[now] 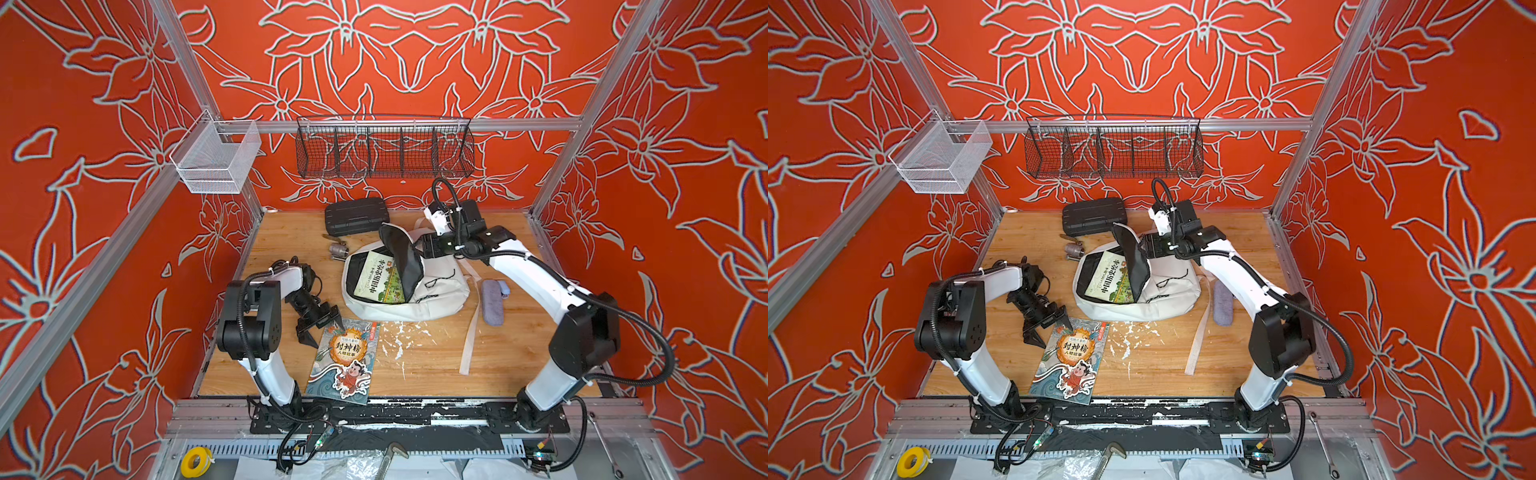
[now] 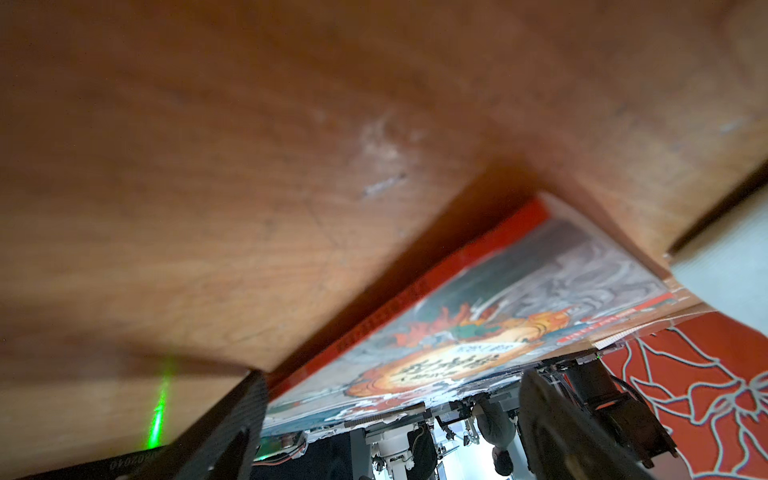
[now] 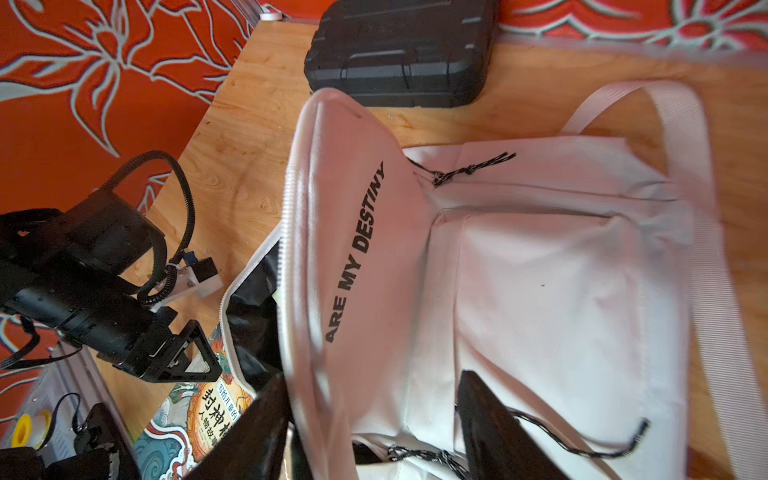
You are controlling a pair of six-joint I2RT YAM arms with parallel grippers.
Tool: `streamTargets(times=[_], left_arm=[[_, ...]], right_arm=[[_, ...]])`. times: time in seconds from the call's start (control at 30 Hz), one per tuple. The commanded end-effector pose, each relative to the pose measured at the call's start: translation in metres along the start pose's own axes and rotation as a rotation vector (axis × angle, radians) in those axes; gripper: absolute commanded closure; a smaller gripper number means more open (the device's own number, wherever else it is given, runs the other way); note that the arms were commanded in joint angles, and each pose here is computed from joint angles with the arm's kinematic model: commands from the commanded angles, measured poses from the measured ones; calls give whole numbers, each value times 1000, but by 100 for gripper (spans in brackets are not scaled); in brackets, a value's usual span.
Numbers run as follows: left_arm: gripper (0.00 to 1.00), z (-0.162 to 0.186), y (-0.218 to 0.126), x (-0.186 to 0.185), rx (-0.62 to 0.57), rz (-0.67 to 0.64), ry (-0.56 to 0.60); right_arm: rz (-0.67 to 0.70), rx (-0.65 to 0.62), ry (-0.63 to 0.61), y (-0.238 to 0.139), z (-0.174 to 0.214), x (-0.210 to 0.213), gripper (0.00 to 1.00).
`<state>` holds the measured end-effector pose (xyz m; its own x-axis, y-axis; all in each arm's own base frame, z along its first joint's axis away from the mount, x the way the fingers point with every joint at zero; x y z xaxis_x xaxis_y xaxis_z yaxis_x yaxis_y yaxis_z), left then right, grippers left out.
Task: Pack the student bag
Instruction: 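Release the bag opening and swing the right gripper toward the dragon-cover book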
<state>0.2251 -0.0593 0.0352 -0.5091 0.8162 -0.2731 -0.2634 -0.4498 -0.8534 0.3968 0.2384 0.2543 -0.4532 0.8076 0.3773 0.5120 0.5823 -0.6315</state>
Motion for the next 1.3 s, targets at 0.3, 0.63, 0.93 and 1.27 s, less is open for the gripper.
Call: streamTargets(times=[0.3,0.63,0.93,1.27], left_arm=[[9,-39,-4,-21,-215,93,127],[12,-37,-3,-18,-272,98,123],[13,-30,6,-9,-262,85,86],[13,-28,11,-6,-254,79,61]], right_arm=[[-283,179,3,-30,68,98,35],[-394,348,219,34,171,116,38],[-396,408,296,83,224,111,39],[-306,444,341,123,254,96,41]])
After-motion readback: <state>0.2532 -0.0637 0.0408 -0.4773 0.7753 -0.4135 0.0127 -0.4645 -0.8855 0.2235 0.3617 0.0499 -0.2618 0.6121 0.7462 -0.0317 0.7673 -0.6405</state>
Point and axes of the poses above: each gripper's point midway between its finger pads, its own y axis out along the fingers, its own x axis along the line the jaws close on, z = x × y, the point moved 1 cm from there along -y, back along the fingers, and after that the axes turned 1 degree about y, right-handed, at the moved point
